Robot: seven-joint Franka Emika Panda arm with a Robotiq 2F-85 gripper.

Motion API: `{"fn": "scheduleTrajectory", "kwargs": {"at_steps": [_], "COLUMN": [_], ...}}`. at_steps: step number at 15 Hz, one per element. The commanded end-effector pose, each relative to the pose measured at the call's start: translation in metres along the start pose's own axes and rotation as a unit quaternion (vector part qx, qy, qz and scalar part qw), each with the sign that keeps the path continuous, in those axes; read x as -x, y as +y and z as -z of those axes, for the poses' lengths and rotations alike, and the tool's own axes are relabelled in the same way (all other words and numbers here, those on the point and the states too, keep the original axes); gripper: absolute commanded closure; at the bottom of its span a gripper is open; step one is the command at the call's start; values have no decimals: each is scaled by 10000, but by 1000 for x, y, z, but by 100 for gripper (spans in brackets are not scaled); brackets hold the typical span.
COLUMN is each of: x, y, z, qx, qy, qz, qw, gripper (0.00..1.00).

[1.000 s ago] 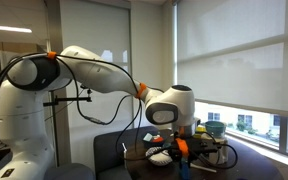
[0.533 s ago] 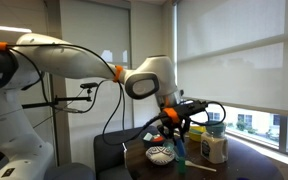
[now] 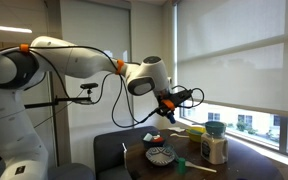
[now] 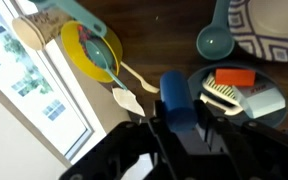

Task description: Put the blue object inside the bowl

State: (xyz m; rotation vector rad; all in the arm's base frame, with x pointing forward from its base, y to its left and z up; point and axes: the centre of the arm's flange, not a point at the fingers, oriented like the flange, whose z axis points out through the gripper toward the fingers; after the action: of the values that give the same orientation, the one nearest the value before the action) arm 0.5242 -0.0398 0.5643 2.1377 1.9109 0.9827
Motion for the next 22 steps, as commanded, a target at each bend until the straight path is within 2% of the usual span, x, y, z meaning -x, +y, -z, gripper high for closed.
{"fn": "scheduleTrajectory", "kwargs": {"at_steps": [1,3,4,8,10,14,16,17,19,22], "x": [-10,-19,-18,-48,-54,-48,-45,-44,-43,-47], "y": [2,6,8,1,-6,-20,-20,-20,-18,-12], "z": [-10,-25,-28,-71,-85,-106,-115,-119,-121,-107], "qx": [-33,-73,-79,-608,-850,-1427,-1553,-1565,-1550,-1202], "qy": [240,455,465,1428,1631,1369,1380,1398,1402,1485], "qz": [113,264,280,460,376,282,192,159,126,208], "qw": [9996,9986,9985,9868,9822,9799,9780,9776,9778,9814], "gripper": [66,66,91,91,91,91,90,41,34,12]}}
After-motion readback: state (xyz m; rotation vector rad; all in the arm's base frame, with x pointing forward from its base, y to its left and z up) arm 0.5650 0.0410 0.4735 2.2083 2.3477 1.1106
